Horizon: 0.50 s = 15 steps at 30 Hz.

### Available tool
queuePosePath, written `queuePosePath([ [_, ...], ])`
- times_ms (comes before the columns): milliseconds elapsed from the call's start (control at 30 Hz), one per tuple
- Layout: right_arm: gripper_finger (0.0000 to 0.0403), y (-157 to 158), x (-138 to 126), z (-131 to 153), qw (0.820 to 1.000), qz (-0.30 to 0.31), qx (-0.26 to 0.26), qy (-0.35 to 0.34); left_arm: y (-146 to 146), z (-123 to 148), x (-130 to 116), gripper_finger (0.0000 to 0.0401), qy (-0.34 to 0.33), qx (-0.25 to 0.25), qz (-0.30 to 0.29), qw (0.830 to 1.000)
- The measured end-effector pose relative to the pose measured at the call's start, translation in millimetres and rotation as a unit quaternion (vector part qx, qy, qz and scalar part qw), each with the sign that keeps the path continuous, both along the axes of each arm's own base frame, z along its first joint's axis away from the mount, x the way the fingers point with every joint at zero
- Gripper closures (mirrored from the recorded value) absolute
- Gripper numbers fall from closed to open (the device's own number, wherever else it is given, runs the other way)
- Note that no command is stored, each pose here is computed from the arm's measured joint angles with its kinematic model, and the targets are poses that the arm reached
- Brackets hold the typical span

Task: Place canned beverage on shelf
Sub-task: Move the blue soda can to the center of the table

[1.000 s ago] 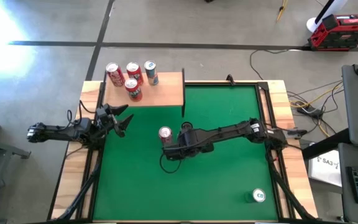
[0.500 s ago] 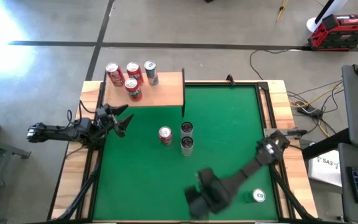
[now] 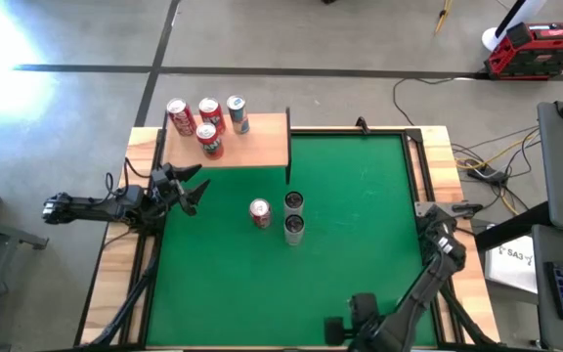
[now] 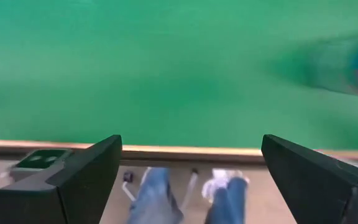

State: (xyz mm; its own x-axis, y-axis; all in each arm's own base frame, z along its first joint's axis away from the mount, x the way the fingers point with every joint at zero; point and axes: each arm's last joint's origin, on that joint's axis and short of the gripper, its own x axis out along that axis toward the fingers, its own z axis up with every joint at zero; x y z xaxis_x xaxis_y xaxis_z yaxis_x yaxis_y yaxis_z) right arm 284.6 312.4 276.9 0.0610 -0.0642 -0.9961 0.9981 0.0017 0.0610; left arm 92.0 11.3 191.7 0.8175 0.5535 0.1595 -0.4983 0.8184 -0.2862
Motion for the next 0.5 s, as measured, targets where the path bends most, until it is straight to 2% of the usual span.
queuePosePath([
  [200,0.0023,-16,-25,15,0.993,-0.068,0.060,0.081,0,0,0,0.0099,0.000,0.000,0.000,1.000],
  [367,0.0023,-31,-56,33,0.990,-0.087,0.071,0.087,0,0,0,0.0099,0.000,0.000,0.000,1.000],
  [500,0.0023,-38,-83,41,0.985,-0.125,0.071,0.100,0,0,0,0.0099,0.000,0.000,0.000,1.000],
])
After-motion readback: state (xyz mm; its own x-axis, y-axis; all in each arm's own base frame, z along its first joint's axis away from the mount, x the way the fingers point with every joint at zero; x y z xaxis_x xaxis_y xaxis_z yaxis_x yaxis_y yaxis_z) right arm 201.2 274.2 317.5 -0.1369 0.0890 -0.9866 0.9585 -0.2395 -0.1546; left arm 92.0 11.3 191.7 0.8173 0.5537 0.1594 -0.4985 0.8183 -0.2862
